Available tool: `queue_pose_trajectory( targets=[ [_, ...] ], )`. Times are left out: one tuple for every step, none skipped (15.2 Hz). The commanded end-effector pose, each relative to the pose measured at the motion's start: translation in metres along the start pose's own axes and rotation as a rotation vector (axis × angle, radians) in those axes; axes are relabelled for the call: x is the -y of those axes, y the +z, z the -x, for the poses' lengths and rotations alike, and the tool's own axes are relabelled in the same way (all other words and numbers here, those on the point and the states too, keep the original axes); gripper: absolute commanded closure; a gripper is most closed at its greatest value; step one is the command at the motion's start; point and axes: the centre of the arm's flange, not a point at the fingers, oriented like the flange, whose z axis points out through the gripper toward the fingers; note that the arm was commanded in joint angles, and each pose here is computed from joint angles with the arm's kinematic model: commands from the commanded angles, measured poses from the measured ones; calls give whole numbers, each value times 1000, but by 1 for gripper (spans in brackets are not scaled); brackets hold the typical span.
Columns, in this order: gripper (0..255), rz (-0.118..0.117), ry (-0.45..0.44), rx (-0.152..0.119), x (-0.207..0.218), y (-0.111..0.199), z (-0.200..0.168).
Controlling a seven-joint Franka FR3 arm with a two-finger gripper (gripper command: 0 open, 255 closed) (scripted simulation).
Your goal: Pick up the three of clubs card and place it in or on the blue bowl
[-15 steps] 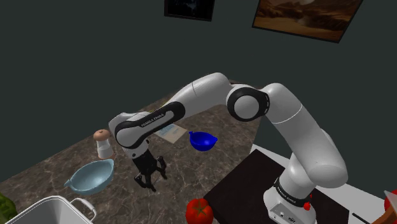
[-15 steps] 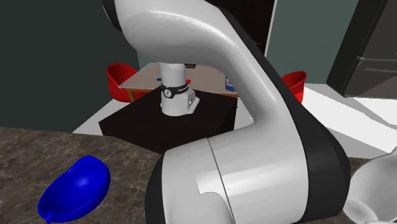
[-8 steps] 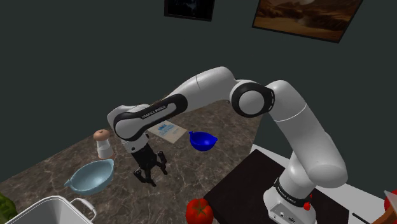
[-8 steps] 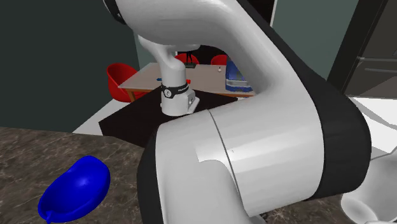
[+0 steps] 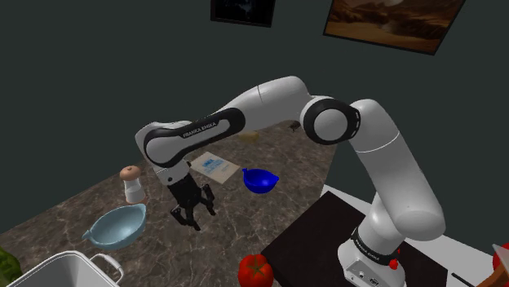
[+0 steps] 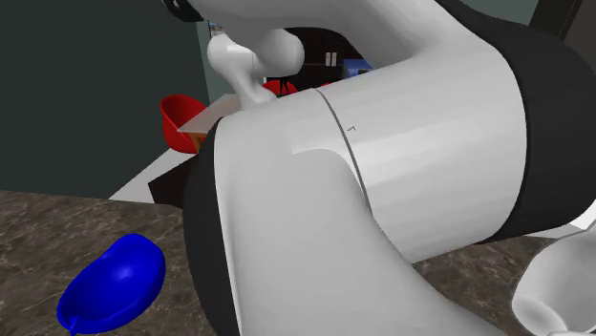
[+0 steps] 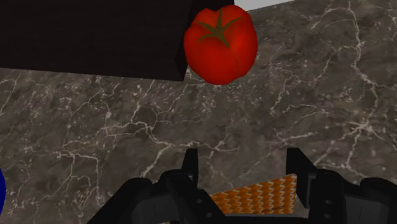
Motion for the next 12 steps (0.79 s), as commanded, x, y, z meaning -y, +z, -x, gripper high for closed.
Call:
queue_pose_trajectory(
  targets=[
    [255, 0, 0, 0, 0, -8, 7],
    [255, 0, 0, 0, -1, -12, 11],
    [255, 0, 0, 0, -2, -16, 14],
    [255, 0, 0, 0, -2, -20, 17],
    [255, 0, 0, 0, -3, -24, 21],
    [255, 0, 0, 0, -3, -28, 24],
    [255, 0, 0, 0, -4, -31, 28],
    [255, 0, 0, 0, -5, -35, 31],
    [255, 0, 0, 0, -5, -39, 34],
    [255, 0, 0, 0, -6, -43, 38],
    [255, 0, 0, 0, -7, -47, 41],
    [255, 0, 0, 0, -7, -51, 45]
  ],
)
